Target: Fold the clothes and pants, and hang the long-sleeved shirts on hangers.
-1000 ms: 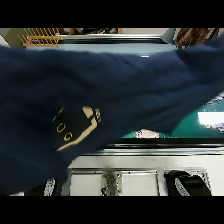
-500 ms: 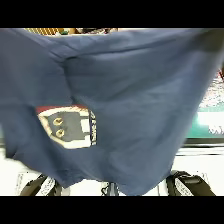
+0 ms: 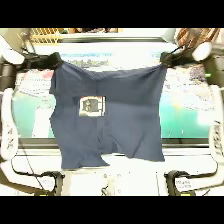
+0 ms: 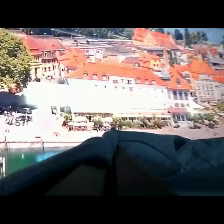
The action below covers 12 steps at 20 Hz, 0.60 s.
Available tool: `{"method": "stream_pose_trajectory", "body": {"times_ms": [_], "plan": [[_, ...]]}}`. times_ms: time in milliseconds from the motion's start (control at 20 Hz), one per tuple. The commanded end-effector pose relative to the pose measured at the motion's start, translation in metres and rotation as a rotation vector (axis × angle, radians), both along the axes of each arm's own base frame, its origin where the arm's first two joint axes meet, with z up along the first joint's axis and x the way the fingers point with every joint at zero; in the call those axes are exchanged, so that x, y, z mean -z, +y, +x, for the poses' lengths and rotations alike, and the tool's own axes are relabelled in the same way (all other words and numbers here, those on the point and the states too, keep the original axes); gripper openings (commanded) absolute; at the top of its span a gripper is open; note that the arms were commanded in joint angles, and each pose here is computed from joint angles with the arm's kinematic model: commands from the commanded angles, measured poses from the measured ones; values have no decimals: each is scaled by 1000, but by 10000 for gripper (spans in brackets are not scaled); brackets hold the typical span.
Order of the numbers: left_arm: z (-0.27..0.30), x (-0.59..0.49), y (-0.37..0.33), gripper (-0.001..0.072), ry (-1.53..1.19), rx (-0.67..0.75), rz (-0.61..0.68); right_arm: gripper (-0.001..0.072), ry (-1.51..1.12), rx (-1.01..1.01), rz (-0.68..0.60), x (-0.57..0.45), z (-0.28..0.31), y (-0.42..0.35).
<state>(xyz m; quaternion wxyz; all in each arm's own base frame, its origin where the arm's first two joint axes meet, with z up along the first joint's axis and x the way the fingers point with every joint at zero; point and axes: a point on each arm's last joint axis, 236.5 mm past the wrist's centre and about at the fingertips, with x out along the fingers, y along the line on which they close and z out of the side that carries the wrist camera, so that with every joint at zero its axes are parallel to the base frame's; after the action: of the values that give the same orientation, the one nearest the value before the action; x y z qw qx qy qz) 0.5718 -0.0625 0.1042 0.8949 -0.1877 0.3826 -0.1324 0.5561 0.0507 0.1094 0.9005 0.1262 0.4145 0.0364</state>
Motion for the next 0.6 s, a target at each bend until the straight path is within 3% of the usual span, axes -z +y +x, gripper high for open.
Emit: {"method": "stream_pose_trajectory", "body": {"times_ms": [0,250,550], "plan": [[47,69,-5,10,28,-8,23,12,-14,40,20,76,49,-2],[71,89,-3,10,48,17,22,12,-62,79,33,93,70,-9],[45,89,44,10,133,-20,10,12,36,80,3,91,45,-27]]}}
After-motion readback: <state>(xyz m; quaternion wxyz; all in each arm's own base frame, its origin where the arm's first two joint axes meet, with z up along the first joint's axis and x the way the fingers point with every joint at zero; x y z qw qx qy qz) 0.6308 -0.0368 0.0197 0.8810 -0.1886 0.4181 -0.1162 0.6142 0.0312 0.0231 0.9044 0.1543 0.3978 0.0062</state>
